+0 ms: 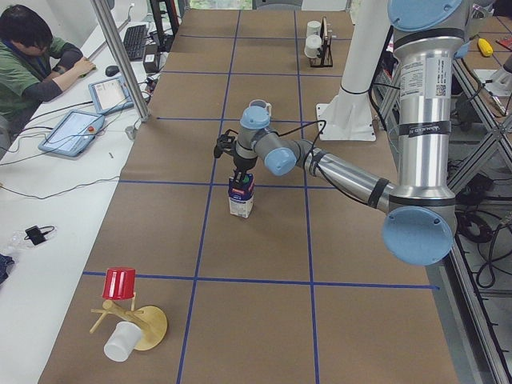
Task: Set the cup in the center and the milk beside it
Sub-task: 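Carry the milk carton with the left gripper beside the white mug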
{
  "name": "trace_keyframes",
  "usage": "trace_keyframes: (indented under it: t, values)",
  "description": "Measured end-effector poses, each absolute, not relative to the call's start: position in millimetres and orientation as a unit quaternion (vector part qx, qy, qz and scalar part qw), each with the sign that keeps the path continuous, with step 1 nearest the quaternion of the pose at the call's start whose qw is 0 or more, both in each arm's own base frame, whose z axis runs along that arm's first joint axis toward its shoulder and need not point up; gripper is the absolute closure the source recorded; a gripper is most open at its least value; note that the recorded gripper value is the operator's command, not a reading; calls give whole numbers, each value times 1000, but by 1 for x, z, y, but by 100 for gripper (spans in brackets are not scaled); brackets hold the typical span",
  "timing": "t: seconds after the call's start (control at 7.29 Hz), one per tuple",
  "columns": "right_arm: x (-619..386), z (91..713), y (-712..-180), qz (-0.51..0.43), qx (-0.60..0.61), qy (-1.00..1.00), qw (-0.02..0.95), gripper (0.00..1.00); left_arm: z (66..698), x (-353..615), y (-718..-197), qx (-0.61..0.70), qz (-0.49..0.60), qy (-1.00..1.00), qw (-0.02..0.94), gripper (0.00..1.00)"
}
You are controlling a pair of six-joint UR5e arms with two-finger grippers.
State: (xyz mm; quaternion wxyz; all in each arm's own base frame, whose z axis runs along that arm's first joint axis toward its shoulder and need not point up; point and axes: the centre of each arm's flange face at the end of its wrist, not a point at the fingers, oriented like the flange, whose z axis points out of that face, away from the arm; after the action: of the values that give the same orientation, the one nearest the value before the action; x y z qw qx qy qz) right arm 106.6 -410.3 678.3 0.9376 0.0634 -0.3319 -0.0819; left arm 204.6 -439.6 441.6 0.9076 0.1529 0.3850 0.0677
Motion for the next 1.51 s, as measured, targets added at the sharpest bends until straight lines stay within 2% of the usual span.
trace_keyframes:
  t: [0.55, 0.96, 1.23, 1.51]
  values:
    - [107, 680, -410, -81, 62, -332, 938, 0, 392, 212, -452, 166, 33, 419, 892, 100]
    - [107, 681, -410, -82, 61, -332, 938, 0, 267, 287, -466, 111, -52, 459, 880, 100]
    - [107, 683, -409, -81, 59, -332, 938, 0, 178, 368, -444, 83, -75, 434, 894, 100]
    - [106, 686, -408, -80, 57, -333, 938, 0, 136, 428, -425, 71, -80, 422, 900, 100]
